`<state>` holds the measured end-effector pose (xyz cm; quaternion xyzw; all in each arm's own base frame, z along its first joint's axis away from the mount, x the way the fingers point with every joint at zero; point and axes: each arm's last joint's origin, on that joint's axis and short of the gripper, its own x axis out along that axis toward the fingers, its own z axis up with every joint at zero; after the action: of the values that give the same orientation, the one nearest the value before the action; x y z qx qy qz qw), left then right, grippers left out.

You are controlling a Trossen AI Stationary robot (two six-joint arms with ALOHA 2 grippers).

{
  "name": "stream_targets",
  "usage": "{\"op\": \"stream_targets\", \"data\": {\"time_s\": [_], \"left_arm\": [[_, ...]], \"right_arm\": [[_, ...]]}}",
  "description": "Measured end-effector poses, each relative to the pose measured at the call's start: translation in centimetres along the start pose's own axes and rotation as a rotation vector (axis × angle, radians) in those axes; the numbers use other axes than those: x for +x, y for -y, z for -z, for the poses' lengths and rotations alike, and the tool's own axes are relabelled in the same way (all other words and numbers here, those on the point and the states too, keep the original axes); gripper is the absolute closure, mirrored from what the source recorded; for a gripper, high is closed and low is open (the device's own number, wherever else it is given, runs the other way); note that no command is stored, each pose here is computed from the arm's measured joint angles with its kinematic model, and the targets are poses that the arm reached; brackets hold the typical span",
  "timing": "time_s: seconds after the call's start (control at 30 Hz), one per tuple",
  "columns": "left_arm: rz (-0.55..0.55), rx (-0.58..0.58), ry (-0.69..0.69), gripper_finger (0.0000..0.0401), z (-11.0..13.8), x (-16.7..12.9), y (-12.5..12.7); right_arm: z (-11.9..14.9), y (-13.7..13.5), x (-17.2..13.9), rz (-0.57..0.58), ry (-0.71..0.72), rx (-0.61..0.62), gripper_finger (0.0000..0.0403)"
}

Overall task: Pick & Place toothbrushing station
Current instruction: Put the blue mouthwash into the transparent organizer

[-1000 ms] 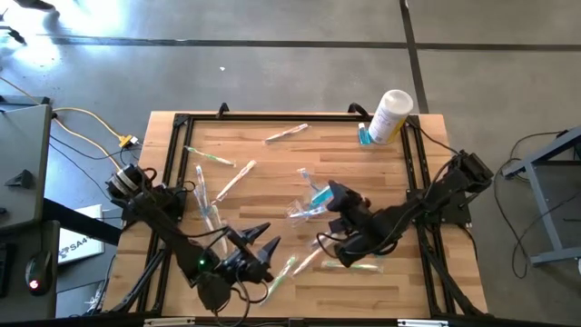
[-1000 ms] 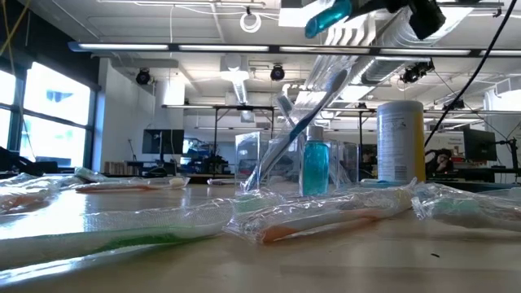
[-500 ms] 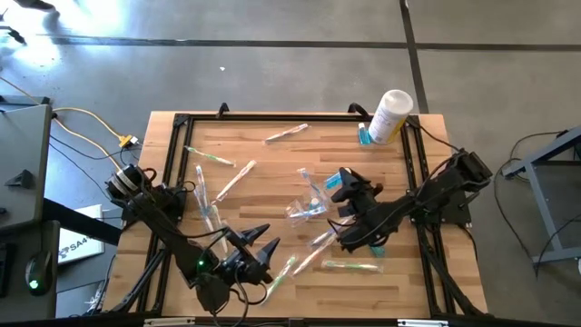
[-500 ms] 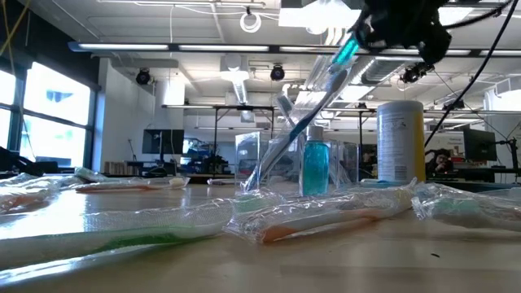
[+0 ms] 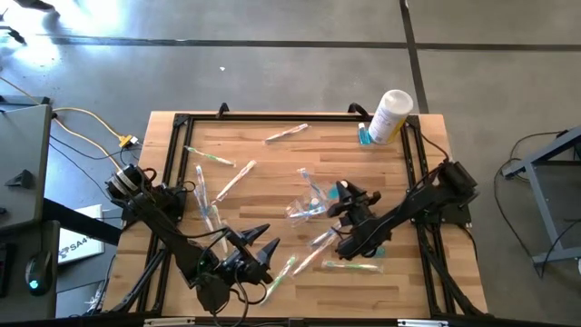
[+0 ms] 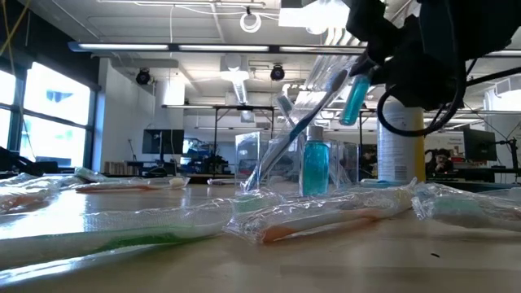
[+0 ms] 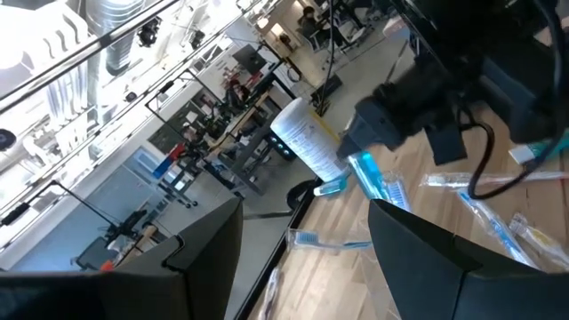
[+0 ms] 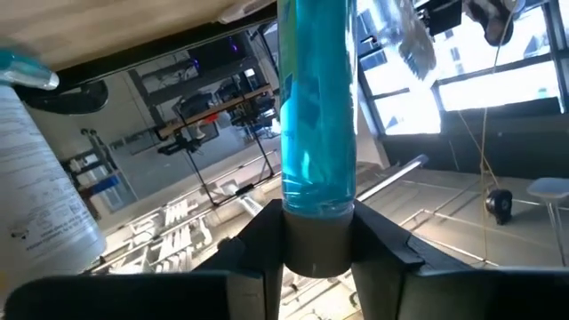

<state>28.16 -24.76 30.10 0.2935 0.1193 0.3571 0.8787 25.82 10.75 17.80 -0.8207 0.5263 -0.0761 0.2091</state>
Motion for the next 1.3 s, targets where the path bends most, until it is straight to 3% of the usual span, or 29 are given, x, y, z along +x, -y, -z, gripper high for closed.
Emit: {"op": "stream_targets", "data": {"time_s": [0.57,0.83,1.3], "left_arm": [[0.000,0.000,0.000,0.0164,0.0,0.0,0.0],[0.000,0.000,0.000,0.0164,0.0,0.0,0.0],[0.000,-0.001,0.000,0.0164,0.0,0.0,0.0]], "right_arm": [[-0.5,0.6,-0.2,0.012,0.009,0.060,0.0312],[0.1,3.0,-0.5,0.019,0.028,0.200,0.0312],[-1.6,6.1,-0.6,0.017,0.187,0.324,0.0312]]}}
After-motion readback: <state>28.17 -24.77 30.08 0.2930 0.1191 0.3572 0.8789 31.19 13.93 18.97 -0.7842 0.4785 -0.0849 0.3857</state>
